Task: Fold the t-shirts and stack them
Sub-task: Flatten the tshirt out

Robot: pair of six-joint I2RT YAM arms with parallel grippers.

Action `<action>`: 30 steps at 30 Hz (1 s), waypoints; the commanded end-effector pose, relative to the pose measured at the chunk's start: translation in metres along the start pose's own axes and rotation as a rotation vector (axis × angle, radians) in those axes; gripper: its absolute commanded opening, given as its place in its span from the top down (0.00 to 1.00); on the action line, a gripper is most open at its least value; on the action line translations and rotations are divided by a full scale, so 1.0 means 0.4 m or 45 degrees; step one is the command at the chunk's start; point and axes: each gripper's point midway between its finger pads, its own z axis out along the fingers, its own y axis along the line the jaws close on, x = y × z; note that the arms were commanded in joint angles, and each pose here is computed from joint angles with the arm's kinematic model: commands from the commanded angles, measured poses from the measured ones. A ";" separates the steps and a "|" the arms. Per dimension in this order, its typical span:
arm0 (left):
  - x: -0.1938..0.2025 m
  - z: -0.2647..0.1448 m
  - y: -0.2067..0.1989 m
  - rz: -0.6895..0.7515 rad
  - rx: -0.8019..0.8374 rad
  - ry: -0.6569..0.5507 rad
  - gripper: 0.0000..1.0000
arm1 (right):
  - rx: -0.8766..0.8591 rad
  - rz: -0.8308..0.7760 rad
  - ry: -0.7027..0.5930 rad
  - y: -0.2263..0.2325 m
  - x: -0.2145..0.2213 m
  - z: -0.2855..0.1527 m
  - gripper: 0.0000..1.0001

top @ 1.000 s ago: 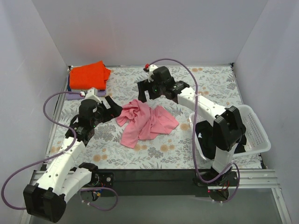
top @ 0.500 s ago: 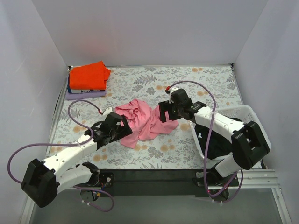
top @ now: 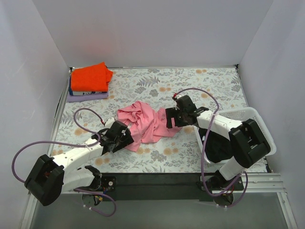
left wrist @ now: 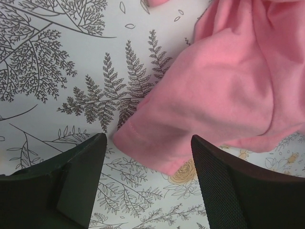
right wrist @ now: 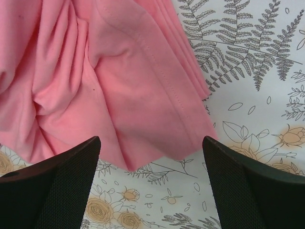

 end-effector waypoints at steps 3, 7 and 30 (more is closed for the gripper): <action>0.015 0.017 -0.002 -0.039 0.015 0.012 0.30 | 0.032 0.045 -0.013 -0.014 -0.007 0.025 0.07; 0.019 0.026 0.004 -0.030 0.005 0.013 0.30 | 0.087 0.072 0.003 -0.041 0.012 0.035 0.08; 0.020 0.038 -0.008 -0.004 0.038 0.012 0.53 | 0.183 0.153 -0.008 -0.148 0.020 0.019 0.08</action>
